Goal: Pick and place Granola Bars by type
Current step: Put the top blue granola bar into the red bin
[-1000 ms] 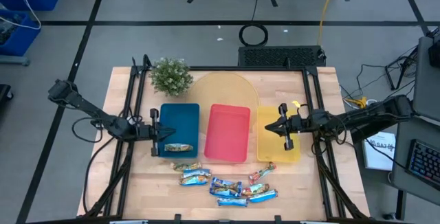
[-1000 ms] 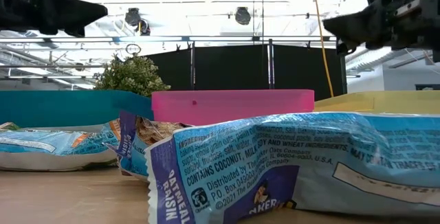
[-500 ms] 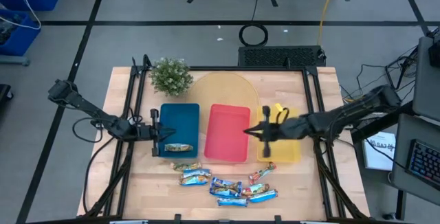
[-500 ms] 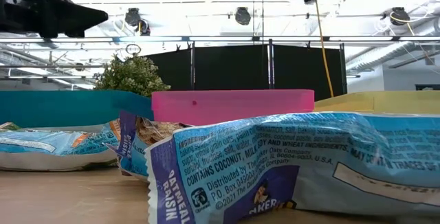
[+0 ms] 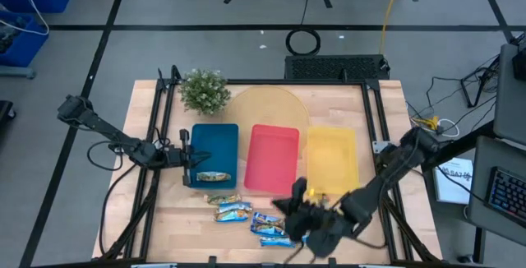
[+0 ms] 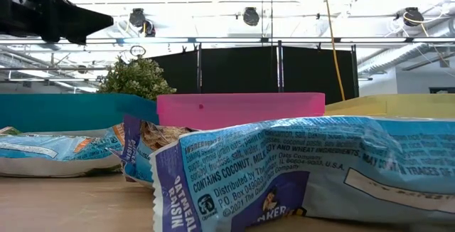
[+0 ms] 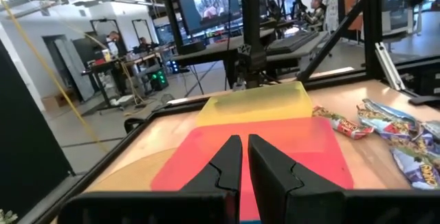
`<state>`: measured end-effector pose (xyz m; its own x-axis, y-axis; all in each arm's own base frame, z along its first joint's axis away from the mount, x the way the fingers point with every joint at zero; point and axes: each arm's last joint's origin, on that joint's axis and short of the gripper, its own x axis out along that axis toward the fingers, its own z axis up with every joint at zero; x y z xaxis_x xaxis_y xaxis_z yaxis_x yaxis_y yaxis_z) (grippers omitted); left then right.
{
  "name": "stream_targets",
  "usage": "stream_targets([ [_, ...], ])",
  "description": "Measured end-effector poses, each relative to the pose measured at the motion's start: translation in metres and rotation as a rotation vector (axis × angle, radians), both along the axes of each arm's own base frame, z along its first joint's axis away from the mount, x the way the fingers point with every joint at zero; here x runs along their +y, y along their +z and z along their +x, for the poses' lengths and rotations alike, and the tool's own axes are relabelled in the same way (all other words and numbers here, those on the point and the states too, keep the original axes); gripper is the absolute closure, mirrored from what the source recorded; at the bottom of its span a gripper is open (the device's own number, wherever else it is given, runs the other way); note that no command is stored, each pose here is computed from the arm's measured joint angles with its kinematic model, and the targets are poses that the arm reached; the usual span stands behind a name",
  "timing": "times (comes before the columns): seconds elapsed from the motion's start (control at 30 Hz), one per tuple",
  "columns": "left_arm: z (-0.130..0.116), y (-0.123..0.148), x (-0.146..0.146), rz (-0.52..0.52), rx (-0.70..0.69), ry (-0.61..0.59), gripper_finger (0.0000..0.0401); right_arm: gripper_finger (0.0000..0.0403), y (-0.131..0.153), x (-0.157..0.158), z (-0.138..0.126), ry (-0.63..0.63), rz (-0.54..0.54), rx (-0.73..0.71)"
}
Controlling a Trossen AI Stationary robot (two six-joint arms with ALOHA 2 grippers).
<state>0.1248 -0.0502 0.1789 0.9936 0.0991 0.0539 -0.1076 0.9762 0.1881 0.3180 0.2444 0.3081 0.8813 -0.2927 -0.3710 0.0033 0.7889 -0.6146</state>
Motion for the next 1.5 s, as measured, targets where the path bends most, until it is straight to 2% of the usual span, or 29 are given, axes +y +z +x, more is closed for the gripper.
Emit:
stream_targets([
  [0.13, 0.000, -0.002, 0.000, -0.003, 0.015, -0.001, 0.0366, 0.0403, -0.010, 0.021, 0.009, 0.071, 0.187, -0.022],
  [0.2, 0.000, -0.002, 0.000, 0.000, 0.022, -0.001, 0.0366, 0.0403, -0.019, 0.026, 0.011, 0.079, 0.229, -0.006],
  [0.37, 0.000, -0.003, 0.000, 0.035, 0.031, 0.001, 0.0366, 0.0403, -0.037, 0.033, 0.014, 0.084, 0.234, 0.040],
  [0.6, 0.000, -0.003, 0.000, 0.079, 0.035, 0.002, 0.0366, 0.0403, -0.046, 0.036, 0.016, 0.101, 0.233, 0.071],
  [0.77, 0.000, -0.003, 0.000, 0.070, 0.034, 0.001, 0.0366, 0.0403, -0.048, 0.036, 0.017, 0.090, 0.263, 0.068],
  [0.9, 0.000, -0.003, 0.000, 0.014, 0.029, 0.000, 0.0366, 0.0403, -0.066, 0.038, 0.026, 0.093, 0.258, 0.102],
  [1.07, 0.000, -0.003, 0.000, 0.013, 0.028, 0.000, 0.0366, 0.0403, -0.072, 0.043, 0.040, 0.073, 0.340, 0.170],
  [1.17, 0.000, -0.003, 0.000, 0.013, 0.029, 0.000, 0.0366, 0.0403, -0.080, 0.053, 0.041, 0.142, 0.417, 0.253],
  [1.3, 0.000, -0.003, 0.000, 0.014, 0.030, 0.010, 0.0366, 0.0403, -0.095, 0.065, 0.037, 0.190, 0.452, 0.334],
  [1.5, 0.000, -0.003, 0.001, 0.047, 0.032, 0.028, 0.0366, 0.0390, -0.100, 0.065, 0.029, 0.093, 0.474, 0.355],
])
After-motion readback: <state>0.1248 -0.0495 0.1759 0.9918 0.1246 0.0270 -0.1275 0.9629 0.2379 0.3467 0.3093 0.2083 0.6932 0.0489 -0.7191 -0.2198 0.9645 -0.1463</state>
